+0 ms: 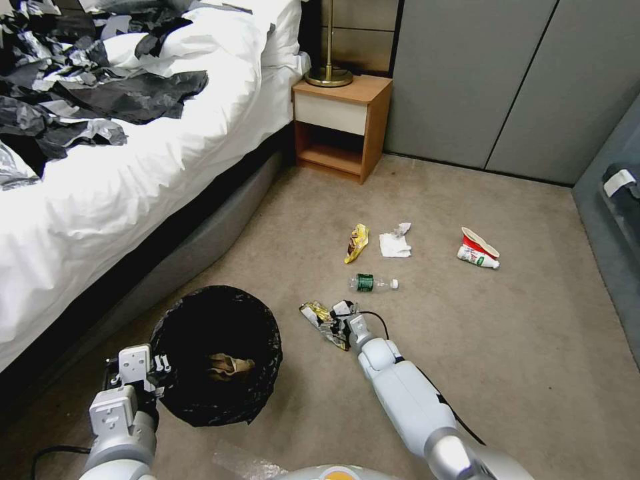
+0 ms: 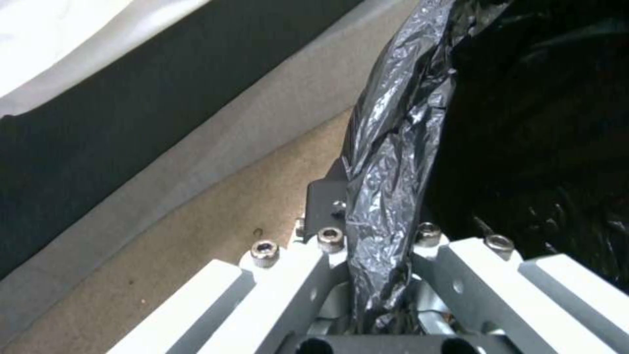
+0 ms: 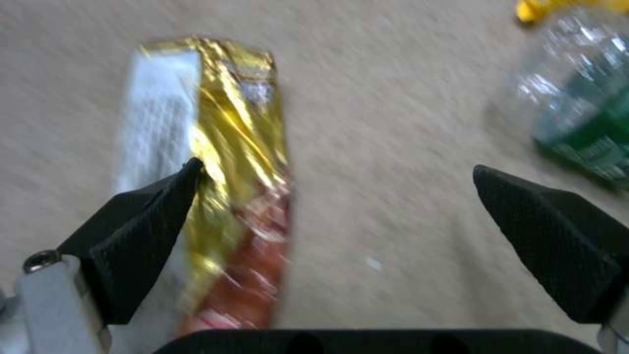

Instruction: Pick up the trash bin, then pick up the garbage from the floor and place it into the trash bin.

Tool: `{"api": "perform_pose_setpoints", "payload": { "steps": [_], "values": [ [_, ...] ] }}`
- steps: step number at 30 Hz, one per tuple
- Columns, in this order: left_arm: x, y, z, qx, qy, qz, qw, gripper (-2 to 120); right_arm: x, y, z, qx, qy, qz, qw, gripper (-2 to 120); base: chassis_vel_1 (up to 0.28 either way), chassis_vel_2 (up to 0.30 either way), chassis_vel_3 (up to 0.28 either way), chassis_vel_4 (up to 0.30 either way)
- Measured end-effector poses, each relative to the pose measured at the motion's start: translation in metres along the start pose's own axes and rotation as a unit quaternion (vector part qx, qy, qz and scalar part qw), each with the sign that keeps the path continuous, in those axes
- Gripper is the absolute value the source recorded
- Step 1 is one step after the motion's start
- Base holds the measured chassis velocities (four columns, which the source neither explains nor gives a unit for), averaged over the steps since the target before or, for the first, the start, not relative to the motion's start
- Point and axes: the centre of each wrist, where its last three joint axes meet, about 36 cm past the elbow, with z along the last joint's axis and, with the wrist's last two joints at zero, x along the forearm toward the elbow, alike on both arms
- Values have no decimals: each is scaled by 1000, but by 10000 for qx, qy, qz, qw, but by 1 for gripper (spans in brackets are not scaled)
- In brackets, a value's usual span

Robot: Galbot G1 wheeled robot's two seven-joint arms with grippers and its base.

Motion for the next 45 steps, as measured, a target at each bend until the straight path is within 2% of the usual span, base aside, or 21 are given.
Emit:
{"api": "perform_pose_setpoints", "payload": {
  "steps": [5,10,22,30,45],
  "values": [
    [-1,-1,2,-10,21,2,10000,1,-1,-14,14,18,198,65,9998,100,0,0,0,0],
    [-1,-1,3,-9,19,-4,10000,1,0,-14,19,7,246,57,9997,100,0,0,0,0],
    [-6,-4,2,29,-19,22,10000,1,7,8,15,227,124,-100,9996,100,0,0,0,0],
    [-9,-3,2,50,-38,38,10000,1,6,14,9,295,48,-129,9995,100,0,0,0,0],
    [-10,-2,3,59,-24,34,10000,1,4,11,13,324,95,-118,9994,99,0,0,0,0]
  ]
}}
